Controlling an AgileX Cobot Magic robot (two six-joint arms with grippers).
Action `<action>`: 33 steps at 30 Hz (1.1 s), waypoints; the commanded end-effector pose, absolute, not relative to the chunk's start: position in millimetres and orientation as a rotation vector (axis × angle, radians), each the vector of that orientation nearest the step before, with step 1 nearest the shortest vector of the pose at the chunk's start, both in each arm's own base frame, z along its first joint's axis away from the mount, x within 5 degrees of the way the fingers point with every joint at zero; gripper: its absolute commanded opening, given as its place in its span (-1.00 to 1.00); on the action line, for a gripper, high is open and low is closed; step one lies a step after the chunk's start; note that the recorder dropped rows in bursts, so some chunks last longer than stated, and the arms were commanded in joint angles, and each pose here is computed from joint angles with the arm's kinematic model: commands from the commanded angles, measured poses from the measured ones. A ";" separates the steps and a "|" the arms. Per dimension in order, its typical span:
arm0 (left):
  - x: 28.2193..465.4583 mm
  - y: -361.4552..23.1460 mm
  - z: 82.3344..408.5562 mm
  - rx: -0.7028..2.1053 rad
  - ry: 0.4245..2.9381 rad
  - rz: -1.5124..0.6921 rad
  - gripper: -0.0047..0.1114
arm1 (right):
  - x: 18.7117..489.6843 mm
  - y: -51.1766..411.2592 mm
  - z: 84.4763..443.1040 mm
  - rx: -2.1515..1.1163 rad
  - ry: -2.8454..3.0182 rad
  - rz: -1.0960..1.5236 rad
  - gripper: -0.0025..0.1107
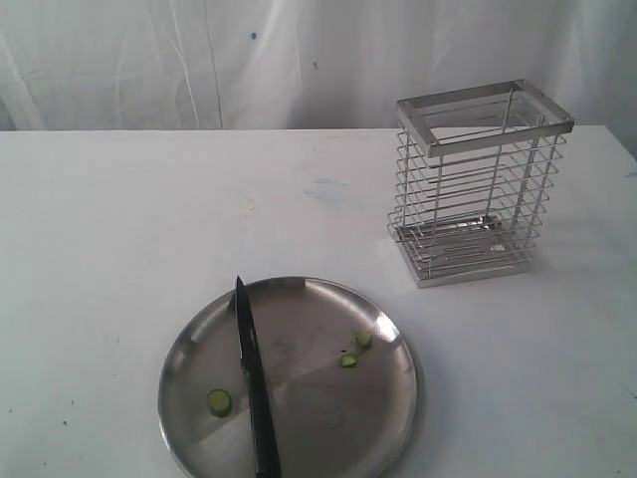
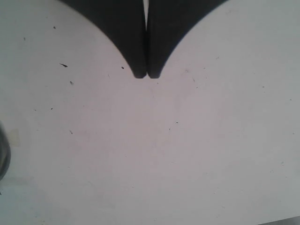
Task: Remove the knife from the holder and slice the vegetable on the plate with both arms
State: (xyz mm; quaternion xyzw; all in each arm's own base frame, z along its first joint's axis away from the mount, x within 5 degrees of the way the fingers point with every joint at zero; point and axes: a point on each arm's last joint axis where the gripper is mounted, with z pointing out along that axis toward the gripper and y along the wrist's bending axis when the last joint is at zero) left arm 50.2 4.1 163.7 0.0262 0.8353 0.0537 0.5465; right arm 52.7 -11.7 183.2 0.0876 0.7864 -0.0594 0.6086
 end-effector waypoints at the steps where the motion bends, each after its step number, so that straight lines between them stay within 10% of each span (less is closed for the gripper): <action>1: 50.3 3.2 163.3 0.067 1.970 0.112 -0.92 | 52.3 -12.1 183.1 0.203 1.808 -0.149 -0.96; 33: 48.2 3.2 158.7 0.065 2.025 0.108 -0.92 | 52.3 -12.1 183.1 0.203 1.808 -0.149 -0.96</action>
